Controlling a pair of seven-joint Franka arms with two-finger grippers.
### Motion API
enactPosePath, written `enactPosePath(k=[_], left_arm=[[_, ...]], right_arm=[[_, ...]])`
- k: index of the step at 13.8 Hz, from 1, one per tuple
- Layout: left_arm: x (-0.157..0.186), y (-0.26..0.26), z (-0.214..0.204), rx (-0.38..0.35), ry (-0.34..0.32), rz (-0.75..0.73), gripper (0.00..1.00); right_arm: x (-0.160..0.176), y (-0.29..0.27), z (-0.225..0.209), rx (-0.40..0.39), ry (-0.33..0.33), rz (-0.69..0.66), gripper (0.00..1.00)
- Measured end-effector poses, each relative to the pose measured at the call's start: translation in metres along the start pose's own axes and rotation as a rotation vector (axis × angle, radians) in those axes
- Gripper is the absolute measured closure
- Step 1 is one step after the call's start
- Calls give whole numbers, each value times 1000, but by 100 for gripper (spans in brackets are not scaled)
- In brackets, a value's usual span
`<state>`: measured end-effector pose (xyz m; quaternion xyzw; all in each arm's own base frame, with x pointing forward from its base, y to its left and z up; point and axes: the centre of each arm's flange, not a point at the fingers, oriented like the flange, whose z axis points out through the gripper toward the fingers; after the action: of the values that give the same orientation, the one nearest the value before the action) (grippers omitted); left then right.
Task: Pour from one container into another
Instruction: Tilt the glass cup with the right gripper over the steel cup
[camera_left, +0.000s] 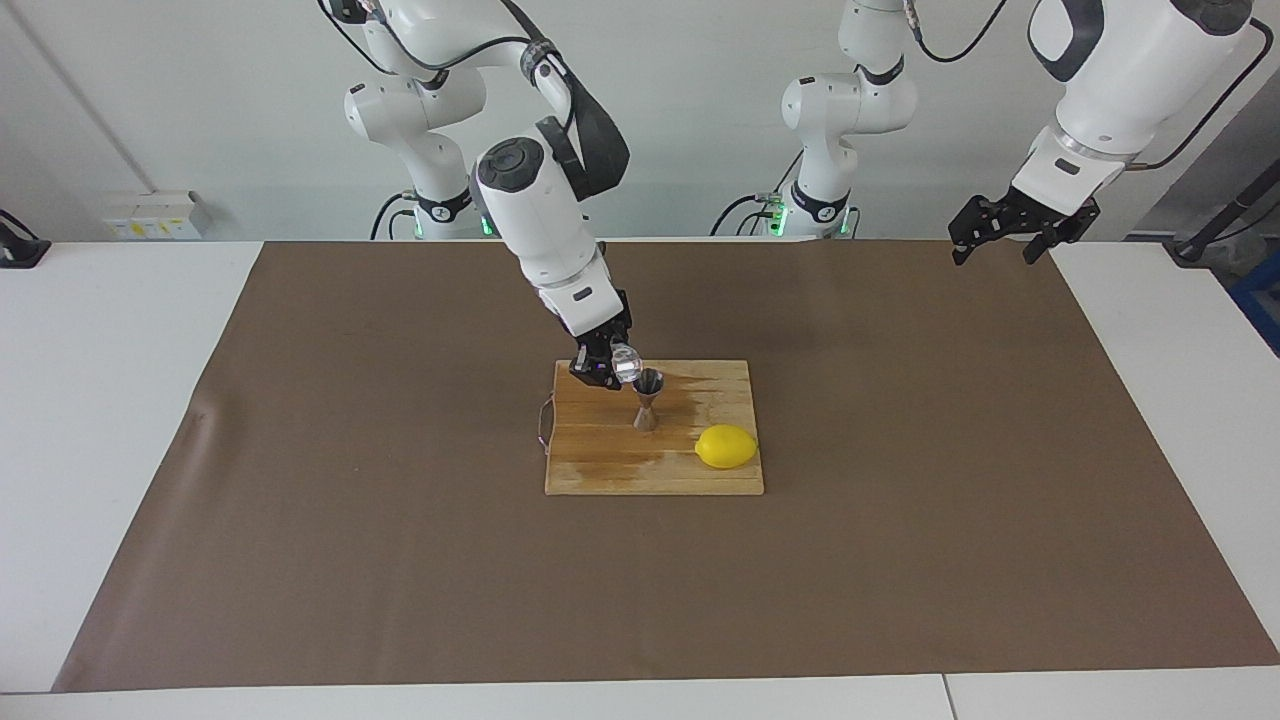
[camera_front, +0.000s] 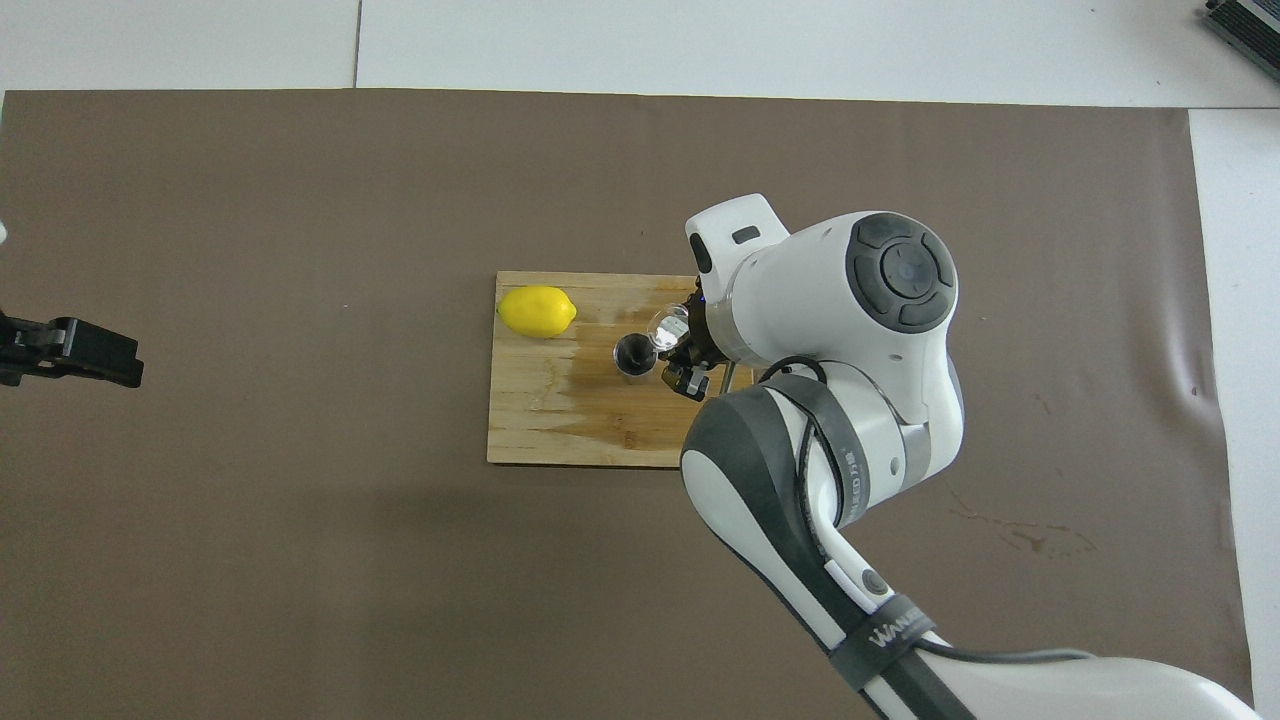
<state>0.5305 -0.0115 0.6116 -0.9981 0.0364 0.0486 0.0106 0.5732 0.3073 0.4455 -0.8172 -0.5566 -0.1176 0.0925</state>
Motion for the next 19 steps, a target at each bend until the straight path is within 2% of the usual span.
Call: enactPosePath(k=[7,12,19], left_arm=[[0,0,0,0,0,0,0],[0,0,0,0,0,0,0],[0,0,0,0,0,0,0]], right_arm=[[8,10,7,-7,-19,8,51],[15,0,12,15,-84,-12,51],[20,-8,11,12,-124,-15,51]])
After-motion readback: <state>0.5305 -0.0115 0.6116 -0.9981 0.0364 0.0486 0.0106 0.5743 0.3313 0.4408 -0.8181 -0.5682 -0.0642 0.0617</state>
